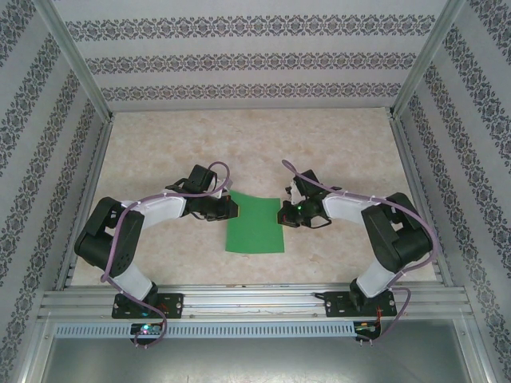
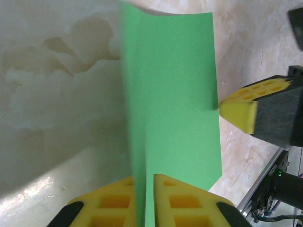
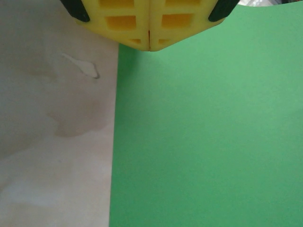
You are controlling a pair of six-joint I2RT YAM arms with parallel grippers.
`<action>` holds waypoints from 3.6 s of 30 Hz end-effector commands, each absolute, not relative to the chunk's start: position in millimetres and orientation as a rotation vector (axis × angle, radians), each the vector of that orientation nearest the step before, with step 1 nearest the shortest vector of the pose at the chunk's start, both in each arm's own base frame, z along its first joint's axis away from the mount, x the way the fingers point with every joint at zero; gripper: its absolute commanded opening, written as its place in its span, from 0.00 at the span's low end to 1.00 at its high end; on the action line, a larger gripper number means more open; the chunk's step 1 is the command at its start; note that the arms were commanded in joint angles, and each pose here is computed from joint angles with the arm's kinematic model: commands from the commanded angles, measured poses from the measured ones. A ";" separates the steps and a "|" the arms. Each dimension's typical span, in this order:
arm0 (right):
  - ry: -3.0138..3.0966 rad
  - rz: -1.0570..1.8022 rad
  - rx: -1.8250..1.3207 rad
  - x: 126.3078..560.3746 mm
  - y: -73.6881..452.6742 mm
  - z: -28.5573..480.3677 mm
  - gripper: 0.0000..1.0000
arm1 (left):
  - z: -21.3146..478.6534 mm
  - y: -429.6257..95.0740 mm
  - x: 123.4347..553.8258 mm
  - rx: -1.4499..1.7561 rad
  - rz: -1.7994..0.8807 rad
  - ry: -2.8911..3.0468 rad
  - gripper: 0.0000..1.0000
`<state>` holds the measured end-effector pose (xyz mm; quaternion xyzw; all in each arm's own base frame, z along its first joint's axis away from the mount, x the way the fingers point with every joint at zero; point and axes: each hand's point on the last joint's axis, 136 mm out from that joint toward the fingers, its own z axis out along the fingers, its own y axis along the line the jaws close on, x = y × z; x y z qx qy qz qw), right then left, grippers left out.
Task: Fold a paper plane with a square sheet of paper (fold left side to right side)
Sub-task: Place a square sheet of paper at the center of the table, then first fold in half a square sheet of paper at the center of the table.
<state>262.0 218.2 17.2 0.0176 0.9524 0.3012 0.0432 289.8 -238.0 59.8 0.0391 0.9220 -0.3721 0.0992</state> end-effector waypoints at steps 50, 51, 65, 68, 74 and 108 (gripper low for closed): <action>2.552 1.160 0.047 279.2 214.2 82.8 0.39 | 67.4 -306.5 306.0 0.006 -1.450 2.660 0.16; 2.540 1.197 0.032 277.6 216.7 87.1 0.42 | 67.3 -306.8 306.1 0.006 -1.451 2.661 0.16; 2.560 1.454 -0.021 276.1 255.2 81.5 0.49 | 65.3 -311.9 301.6 0.036 -1.458 2.671 0.12; 2.570 1.460 -0.031 275.3 259.8 78.9 0.44 | 65.0 -311.6 301.4 0.035 -1.456 2.672 0.12; 2.616 1.406 0.002 274.9 256.0 66.9 0.10 | 76.1 -310.9 304.5 0.050 -1.450 2.631 0.23; 2.782 1.089 0.044 272.5 234.3 35.7 0.02 | 31.0 -299.0 284.2 0.056 -1.087 2.856 0.47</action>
